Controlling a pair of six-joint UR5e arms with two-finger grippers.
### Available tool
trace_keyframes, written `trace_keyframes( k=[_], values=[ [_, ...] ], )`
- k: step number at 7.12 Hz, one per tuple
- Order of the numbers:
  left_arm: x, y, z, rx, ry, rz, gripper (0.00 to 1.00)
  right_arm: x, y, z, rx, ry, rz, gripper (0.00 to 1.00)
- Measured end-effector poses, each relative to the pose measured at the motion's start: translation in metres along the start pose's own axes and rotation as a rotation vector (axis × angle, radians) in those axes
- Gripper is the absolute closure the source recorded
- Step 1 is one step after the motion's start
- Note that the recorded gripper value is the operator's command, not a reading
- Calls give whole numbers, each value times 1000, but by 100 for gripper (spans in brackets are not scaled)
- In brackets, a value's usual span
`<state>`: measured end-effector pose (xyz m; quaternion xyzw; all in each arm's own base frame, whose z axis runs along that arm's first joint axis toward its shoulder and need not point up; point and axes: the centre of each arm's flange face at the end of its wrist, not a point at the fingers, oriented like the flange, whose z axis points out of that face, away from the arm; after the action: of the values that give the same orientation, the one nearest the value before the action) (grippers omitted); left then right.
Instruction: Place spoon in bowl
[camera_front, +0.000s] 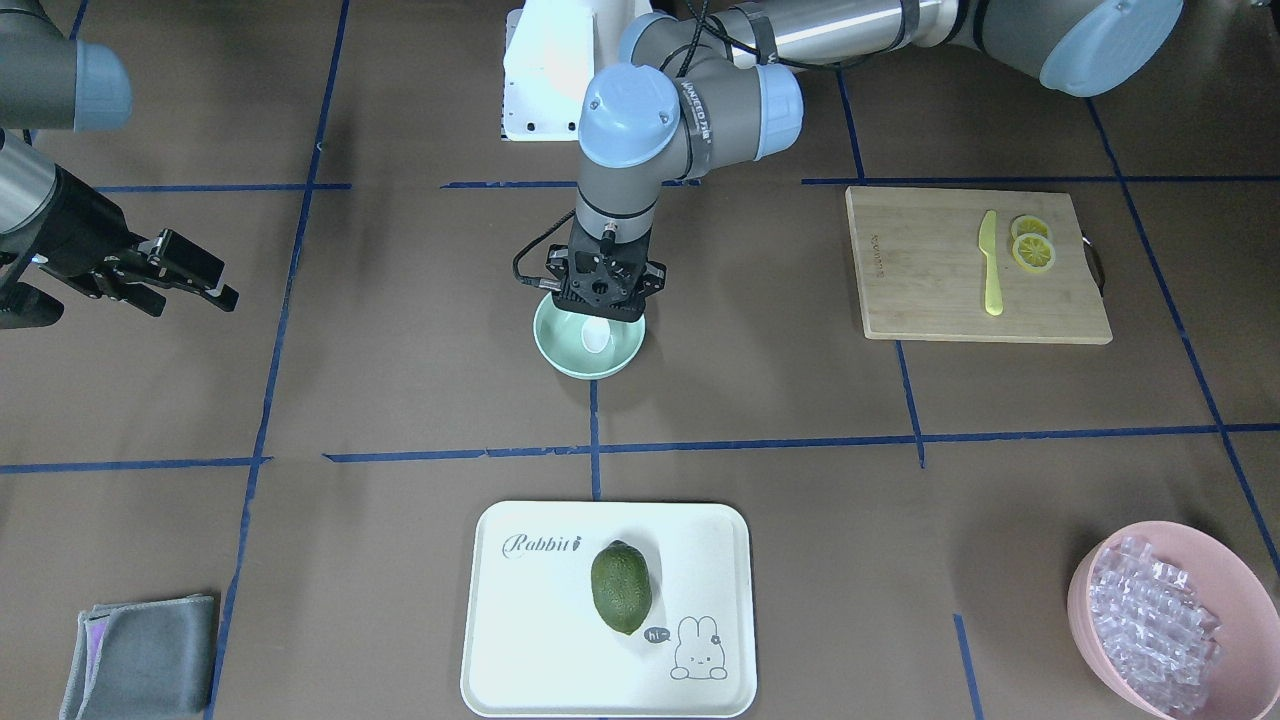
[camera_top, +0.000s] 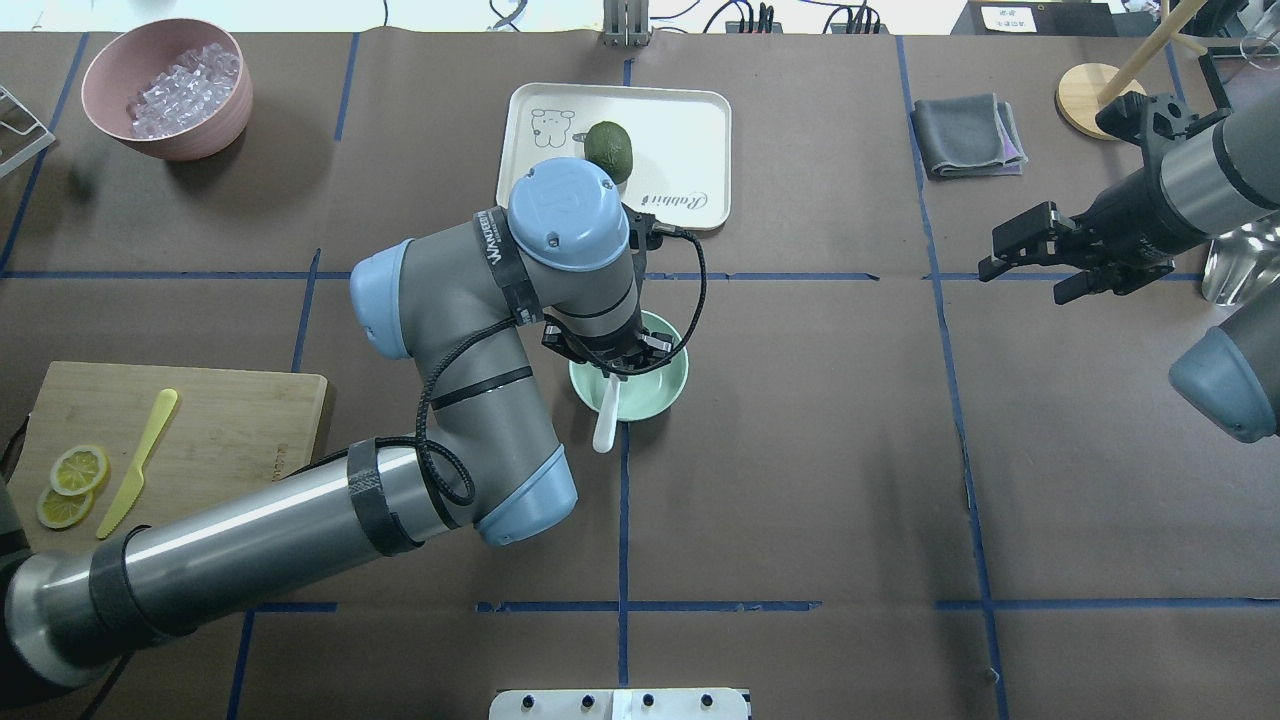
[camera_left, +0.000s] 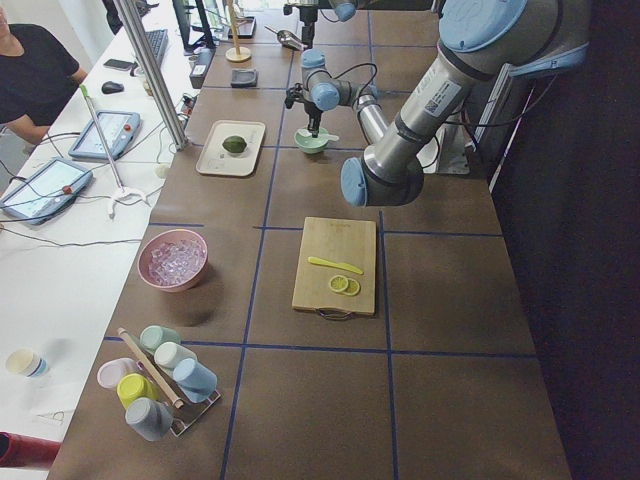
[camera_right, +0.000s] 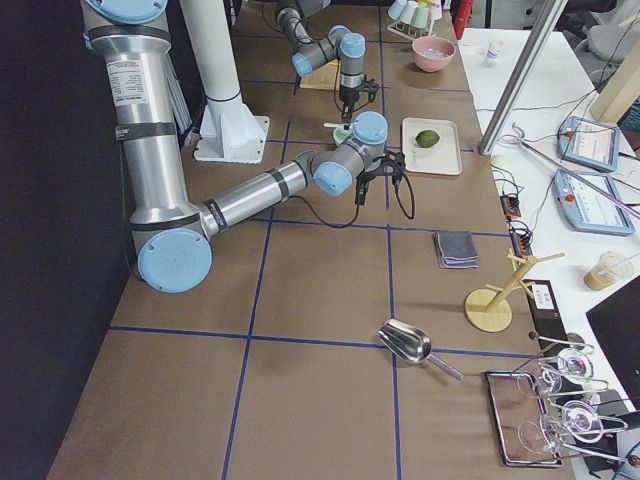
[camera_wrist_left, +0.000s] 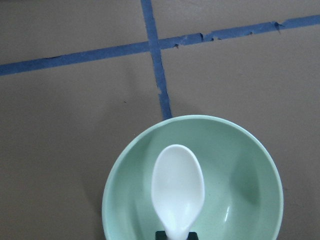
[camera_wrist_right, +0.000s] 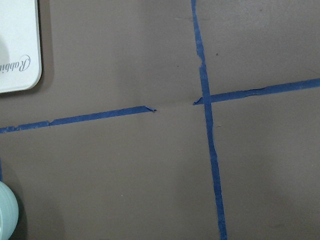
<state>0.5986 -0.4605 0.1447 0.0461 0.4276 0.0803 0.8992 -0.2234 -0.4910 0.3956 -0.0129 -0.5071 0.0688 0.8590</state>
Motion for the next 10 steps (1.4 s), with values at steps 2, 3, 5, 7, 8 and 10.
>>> trace_keyframes(
  k=[2,3,5,7,8,10],
  values=[
    [6,-2,1,-2,-2,-1,16,0,0,0,0,-1,0,0],
    [5,-2,2,-2,-5,-3,16,0,0,0,0,-1,-1,0],
    [-12,-17,-16,18,-7,-28,16,6,-3,-2,5,6,9,0],
    [-109,-42,-55,7,6,-65,16,43,-22,-13,25,39,18,0],
    [-176,-41,-69,6,-2,-27,16,77,-33,-24,35,71,-19,0],
    [-319,-33,-93,-13,-33,84,16,157,-50,-49,23,154,-123,0]
  ],
)
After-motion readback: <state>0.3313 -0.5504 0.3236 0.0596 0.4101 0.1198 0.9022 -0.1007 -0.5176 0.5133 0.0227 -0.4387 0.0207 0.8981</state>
